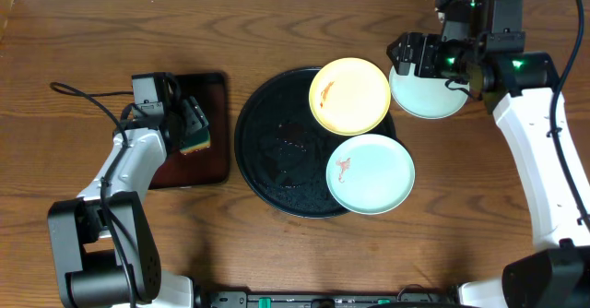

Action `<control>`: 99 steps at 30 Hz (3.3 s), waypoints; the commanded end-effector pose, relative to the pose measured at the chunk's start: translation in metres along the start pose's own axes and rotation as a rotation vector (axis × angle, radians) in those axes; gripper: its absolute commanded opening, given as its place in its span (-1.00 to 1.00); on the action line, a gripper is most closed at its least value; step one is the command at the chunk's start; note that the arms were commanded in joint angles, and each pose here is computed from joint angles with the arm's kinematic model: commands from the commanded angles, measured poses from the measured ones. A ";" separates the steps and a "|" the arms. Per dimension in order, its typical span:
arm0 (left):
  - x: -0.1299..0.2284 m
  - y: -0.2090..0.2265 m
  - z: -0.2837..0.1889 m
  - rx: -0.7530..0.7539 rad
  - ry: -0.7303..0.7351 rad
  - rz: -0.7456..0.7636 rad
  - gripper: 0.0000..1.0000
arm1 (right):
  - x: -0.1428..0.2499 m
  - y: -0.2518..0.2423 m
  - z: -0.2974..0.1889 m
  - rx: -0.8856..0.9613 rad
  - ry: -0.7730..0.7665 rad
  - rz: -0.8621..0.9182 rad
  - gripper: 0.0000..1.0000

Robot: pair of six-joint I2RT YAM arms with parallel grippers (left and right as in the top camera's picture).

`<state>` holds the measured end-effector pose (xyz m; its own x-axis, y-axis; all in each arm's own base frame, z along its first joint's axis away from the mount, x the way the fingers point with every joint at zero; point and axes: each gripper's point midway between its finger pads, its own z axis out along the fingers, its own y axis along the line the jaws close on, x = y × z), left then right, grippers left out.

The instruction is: Clean dirty plates on tray and stack at the side

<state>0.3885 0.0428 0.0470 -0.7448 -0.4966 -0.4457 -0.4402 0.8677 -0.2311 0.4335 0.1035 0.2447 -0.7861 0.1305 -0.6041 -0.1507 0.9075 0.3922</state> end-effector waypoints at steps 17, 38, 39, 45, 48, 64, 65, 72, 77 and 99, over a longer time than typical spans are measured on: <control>-0.002 0.002 -0.001 -0.009 -0.004 -0.001 0.57 | 0.009 0.017 -0.054 0.017 -0.023 -0.014 0.99; -0.001 0.002 -0.001 -0.009 -0.004 0.000 0.57 | 0.035 -0.149 -0.132 0.512 -0.013 0.314 0.99; -0.002 0.002 -0.001 -0.009 -0.004 -0.001 0.57 | 0.036 -0.149 -0.132 0.512 -0.013 0.315 0.99; -0.002 0.002 -0.001 -0.009 -0.004 -0.001 0.57 | 0.036 -0.149 -0.132 0.511 -0.013 0.314 0.99; -0.002 0.002 -0.001 -0.009 -0.004 -0.001 0.57 | 0.036 -0.149 -0.132 0.511 -0.013 0.314 0.99; -0.031 -0.033 -0.005 0.165 -0.110 -0.051 0.57 | 0.036 -0.149 -0.132 0.511 -0.012 0.314 0.98; -0.031 -0.033 -0.005 0.164 -0.106 -0.052 0.57 | 0.036 -0.149 -0.132 0.511 -0.012 0.314 0.99; -0.021 -0.028 -0.004 0.145 -0.066 -0.055 0.57 | 0.036 -0.149 -0.132 0.511 -0.012 0.314 0.99; -0.021 -0.028 -0.004 0.145 -0.066 -0.055 0.57 | 0.036 -0.149 -0.132 0.512 -0.012 0.314 0.99; -0.021 -0.028 -0.004 0.145 -0.066 -0.056 0.57 | 0.036 -0.148 -0.131 0.510 -0.012 0.312 0.99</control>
<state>0.4133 0.0303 0.0636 -0.6891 -0.5358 -0.4880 -0.3994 0.8427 -0.3611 0.3503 -0.0774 0.2502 -0.7512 0.4216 -0.5079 0.3914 0.9041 0.1715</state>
